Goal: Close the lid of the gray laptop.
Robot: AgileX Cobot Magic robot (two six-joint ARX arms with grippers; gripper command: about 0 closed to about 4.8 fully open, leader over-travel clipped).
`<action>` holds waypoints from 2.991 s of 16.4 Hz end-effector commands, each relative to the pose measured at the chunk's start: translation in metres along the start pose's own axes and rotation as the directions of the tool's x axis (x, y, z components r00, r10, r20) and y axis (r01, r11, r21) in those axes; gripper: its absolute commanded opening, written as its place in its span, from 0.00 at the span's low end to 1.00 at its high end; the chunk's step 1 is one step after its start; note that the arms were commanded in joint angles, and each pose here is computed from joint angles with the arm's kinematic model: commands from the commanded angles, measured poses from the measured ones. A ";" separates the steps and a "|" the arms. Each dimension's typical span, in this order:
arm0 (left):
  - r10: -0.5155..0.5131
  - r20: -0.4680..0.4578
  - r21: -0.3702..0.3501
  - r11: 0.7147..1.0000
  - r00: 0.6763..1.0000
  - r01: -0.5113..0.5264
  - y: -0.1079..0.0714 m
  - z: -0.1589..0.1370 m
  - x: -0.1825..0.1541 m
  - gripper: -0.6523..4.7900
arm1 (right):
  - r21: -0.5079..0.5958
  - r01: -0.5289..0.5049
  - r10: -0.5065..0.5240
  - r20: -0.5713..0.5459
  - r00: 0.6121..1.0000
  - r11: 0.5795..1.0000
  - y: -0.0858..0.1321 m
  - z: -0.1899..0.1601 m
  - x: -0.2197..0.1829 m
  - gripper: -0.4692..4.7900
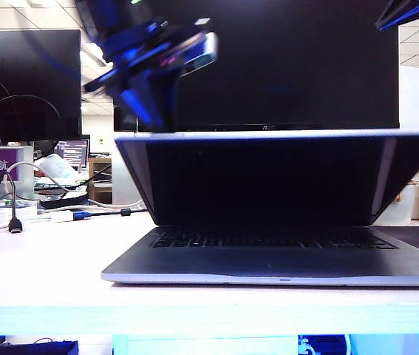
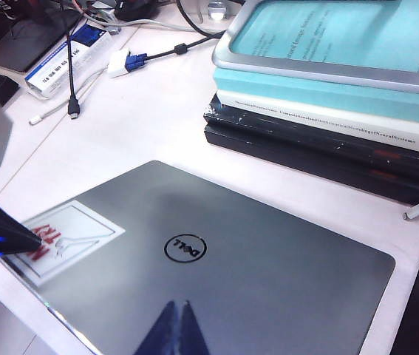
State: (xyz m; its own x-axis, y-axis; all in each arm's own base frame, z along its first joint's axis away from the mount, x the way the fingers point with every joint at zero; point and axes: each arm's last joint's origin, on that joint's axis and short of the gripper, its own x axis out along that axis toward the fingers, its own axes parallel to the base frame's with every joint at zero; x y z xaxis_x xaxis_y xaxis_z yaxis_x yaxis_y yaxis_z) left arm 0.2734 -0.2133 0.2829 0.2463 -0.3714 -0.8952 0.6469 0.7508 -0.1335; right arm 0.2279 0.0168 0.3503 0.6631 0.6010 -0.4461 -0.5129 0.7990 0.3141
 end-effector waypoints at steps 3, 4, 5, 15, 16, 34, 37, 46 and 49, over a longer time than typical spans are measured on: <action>-0.049 -0.013 -0.031 0.998 0.999 0.049 -0.001 -0.033 0.024 0.11 | -0.020 -0.001 0.001 0.018 1.000 1.000 0.001 0.003 -0.001 0.09; -0.050 -0.010 -0.029 0.998 0.999 0.050 -0.002 -0.036 0.029 0.11 | -0.017 -0.001 0.001 0.015 1.000 1.000 0.001 0.002 -0.001 0.09; -0.054 -0.001 -0.021 0.998 0.999 0.054 -0.004 -0.040 0.033 0.11 | -0.013 -0.002 0.002 0.009 1.000 1.000 0.001 0.002 -0.001 0.09; 0.132 0.180 -0.006 0.991 0.975 -0.133 -0.003 -0.044 0.015 0.11 | -0.023 -0.001 0.001 0.003 1.000 1.000 0.002 0.001 -0.001 0.09; 0.192 0.329 -0.028 0.981 0.925 -0.194 -0.005 -0.040 -0.016 0.11 | -0.035 0.000 0.000 0.016 1.000 0.999 0.002 0.002 -0.002 0.09; 0.474 0.732 -0.393 0.880 0.489 -0.265 0.079 -0.175 -0.115 0.11 | -0.033 0.342 -0.277 0.517 0.810 0.939 0.017 -0.096 -0.034 0.09; 0.475 0.753 -0.391 0.880 0.456 -0.270 0.077 -0.185 -0.104 0.11 | -0.024 0.351 -0.264 0.612 0.746 0.936 0.021 -0.112 -0.039 0.09; 0.615 0.748 -0.538 0.783 0.251 -0.313 0.071 -0.238 -0.059 0.11 | 0.087 0.393 -0.327 0.732 0.598 0.915 0.009 -0.183 -0.028 0.09; 0.633 0.747 -0.562 0.765 0.203 -0.316 0.071 -0.248 -0.048 0.11 | 0.115 0.395 -0.359 0.693 0.626 0.911 0.000 -0.202 -0.016 0.09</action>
State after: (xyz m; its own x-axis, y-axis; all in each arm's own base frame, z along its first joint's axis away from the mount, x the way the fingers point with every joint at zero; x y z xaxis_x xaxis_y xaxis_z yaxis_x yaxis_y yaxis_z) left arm 0.1289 -0.0076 0.2127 0.9990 -0.0335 0.0311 0.0353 0.9977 -0.0580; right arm 0.1075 0.0032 0.1894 0.9776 0.1073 0.1812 -0.1433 0.9696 0.1986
